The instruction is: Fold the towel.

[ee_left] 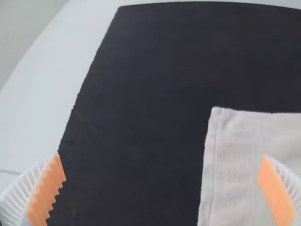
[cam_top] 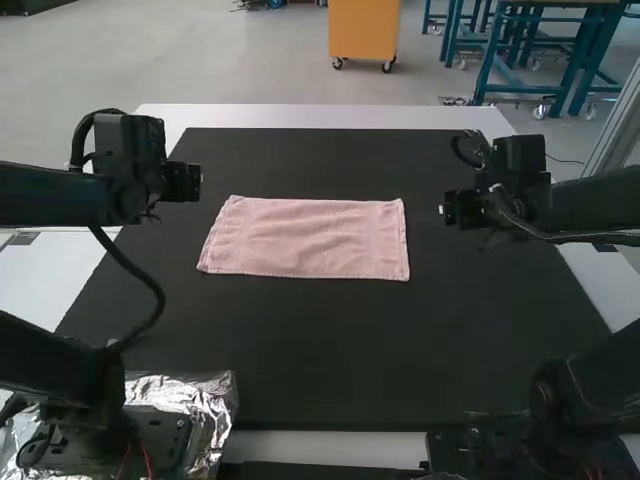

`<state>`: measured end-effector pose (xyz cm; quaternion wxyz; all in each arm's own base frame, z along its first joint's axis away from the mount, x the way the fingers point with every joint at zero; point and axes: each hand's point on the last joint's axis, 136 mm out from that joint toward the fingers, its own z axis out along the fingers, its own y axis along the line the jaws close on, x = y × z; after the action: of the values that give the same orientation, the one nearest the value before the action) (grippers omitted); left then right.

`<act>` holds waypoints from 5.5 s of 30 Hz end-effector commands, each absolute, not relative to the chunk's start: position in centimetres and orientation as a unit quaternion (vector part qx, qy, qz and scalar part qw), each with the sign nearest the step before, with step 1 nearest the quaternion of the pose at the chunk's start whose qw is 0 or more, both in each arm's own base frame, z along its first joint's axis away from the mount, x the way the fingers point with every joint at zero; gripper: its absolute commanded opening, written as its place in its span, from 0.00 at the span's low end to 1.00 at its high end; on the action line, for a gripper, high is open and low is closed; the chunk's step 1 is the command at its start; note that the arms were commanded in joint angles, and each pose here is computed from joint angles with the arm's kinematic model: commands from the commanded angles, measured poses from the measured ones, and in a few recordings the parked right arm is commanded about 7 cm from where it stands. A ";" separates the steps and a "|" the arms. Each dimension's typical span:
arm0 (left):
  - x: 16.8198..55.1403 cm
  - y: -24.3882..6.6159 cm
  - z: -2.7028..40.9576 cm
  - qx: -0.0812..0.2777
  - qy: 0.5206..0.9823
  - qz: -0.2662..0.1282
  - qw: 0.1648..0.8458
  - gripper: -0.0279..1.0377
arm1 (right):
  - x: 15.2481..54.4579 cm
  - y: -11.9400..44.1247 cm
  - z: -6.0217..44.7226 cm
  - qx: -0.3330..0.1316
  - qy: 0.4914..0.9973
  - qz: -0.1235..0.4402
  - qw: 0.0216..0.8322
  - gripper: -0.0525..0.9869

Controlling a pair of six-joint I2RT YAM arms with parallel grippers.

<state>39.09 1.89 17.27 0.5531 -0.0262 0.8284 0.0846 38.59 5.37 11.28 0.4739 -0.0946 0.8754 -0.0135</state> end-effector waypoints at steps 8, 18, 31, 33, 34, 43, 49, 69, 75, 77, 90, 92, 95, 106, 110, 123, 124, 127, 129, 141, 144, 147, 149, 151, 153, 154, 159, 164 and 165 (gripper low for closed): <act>41.7 2.2 13.2 -0.032 0.848 0.087 0.522 0.93 | 42.0 10.3 9.0 -0.134 0.884 0.030 0.447 0.92; 45.4 1.6 9.8 -0.022 0.863 0.079 0.498 0.93 | 44.9 12.7 6.9 -0.119 0.888 0.078 0.438 0.93; 50.9 -0.1 7.1 0.003 0.876 0.041 0.480 0.93 | 49.1 14.0 4.7 -0.120 0.891 0.076 0.430 0.93; 51.4 -0.3 6.8 0.007 0.878 0.032 0.478 0.93 | 49.4 14.1 4.4 -0.120 0.892 0.075 0.428 0.93; 51.7 -0.5 6.8 0.010 0.878 0.024 0.479 0.93 | 49.6 14.1 4.3 -0.120 0.892 0.075 0.428 0.93; 52.7 1.7 5.0 -0.006 0.885 0.026 0.464 0.92 | 50.4 14.5 2.4 -0.122 0.899 0.074 0.413 0.93; 52.6 1.6 3.8 -0.004 0.892 0.021 0.451 0.92 | 50.5 15.1 1.6 -0.128 0.902 0.075 0.405 0.93; 51.8 1.1 -1.0 0.012 0.911 0.014 0.412 0.89 | 49.5 14.9 -2.2 -0.132 0.921 0.068 0.361 0.92; 51.6 1.3 -2.0 0.010 0.914 0.014 0.404 0.82 | 48.9 15.1 -2.8 -0.124 0.926 0.080 0.348 0.85; 51.5 1.3 -2.2 0.011 0.915 0.015 0.403 0.82 | 48.8 15.2 -2.9 -0.125 0.926 0.084 0.346 0.66; 52.4 -0.8 -0.1 0.038 0.897 -0.040 0.439 0.05 | 48.8 15.9 -0.7 -0.137 0.911 0.117 0.372 0.03; 52.6 -0.9 0.8 0.040 0.892 -0.046 0.447 0.05 | 49.0 15.9 0.6 -0.136 0.906 0.118 0.383 0.03; 52.4 -0.9 1.6 0.040 0.892 -0.049 0.447 0.05 | 49.1 16.0 2.7 -0.135 0.899 0.120 0.398 0.03; 50.1 -0.6 4.2 0.038 0.890 -0.074 0.448 0.05 | 46.8 15.1 6.8 -0.132 0.887 0.129 0.424 0.03; 48.9 -0.7 4.6 0.038 0.890 -0.074 0.449 0.05 | 45.9 14.5 7.3 -0.128 0.887 0.129 0.425 0.03; 44.9 -0.9 7.6 0.035 0.881 -0.077 0.465 0.05 | 42.0 13.2 8.3 -0.125 0.891 0.138 0.413 0.03; 44.6 -0.9 7.7 0.035 0.881 -0.077 0.465 0.05 | 41.7 13.1 8.3 -0.125 0.892 0.138 0.412 0.03; 43.6 -0.9 7.8 0.033 0.881 -0.076 0.466 0.05 | 40.5 13.0 8.2 -0.118 0.895 0.145 0.405 0.03; 42.9 -0.8 7.7 0.032 0.882 -0.075 0.465 0.05 | 39.8 12.8 7.9 -0.117 0.898 0.146 0.398 0.03; 39.5 -1.1 5.5 0.032 0.893 -0.074 0.443 0.05 | 36.4 12.5 4.1 -0.123 0.917 0.145 0.350 0.03; 38.8 -1.1 4.8 0.031 0.893 -0.073 0.443 0.05 | 35.8 12.4 2.3 -0.124 0.924 0.142 0.333 0.03; 38.1 -1.1 4.0 0.031 0.892 -0.071 0.446 0.05 | 35.9 12.2 1.0 -0.121 0.925 0.138 0.332 0.03; 37.6 -1.1 3.2 0.031 0.892 -0.070 0.445 0.17 | 35.9 11.9 0.0 -0.117 0.930 0.133 0.321 0.18; 37.1 -1.2 2.4 0.031 0.896 -0.071 0.438 0.50 | 35.8 11.8 -0.7 -0.116 0.935 0.131 0.309 0.43; 36.8 -1.3 1.7 0.032 0.900 -0.072 0.429 0.62 | 35.5 11.7 -1.1 -0.117 0.939 0.128 0.296 0.67; 36.7 -1.1 1.5 0.029 0.901 -0.072 0.427 0.71 | 35.4 11.7 -1.1 -0.116 0.940 0.128 0.292 0.78; 37.8 -0.9 3.1 0.027 0.888 -0.070 0.455 0.94 | 36.2 11.8 1.1 -0.119 0.938 0.128 0.299 0.92; 39.5 -0.2 5.2 0.010 0.878 -0.073 0.473 0.94 | 37.8 12.6 4.5 -0.115 0.924 0.138 0.337 0.92; 39.8 -0.2 5.5 0.006 0.878 -0.078 0.473 0.94 | 37.9 12.7 4.6 -0.117 0.924 0.139 0.337 0.92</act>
<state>37.93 -0.83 2.78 0.4412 0.0207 0.8940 -0.0747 36.26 12.75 2.14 0.3043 -0.1248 0.9338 0.1410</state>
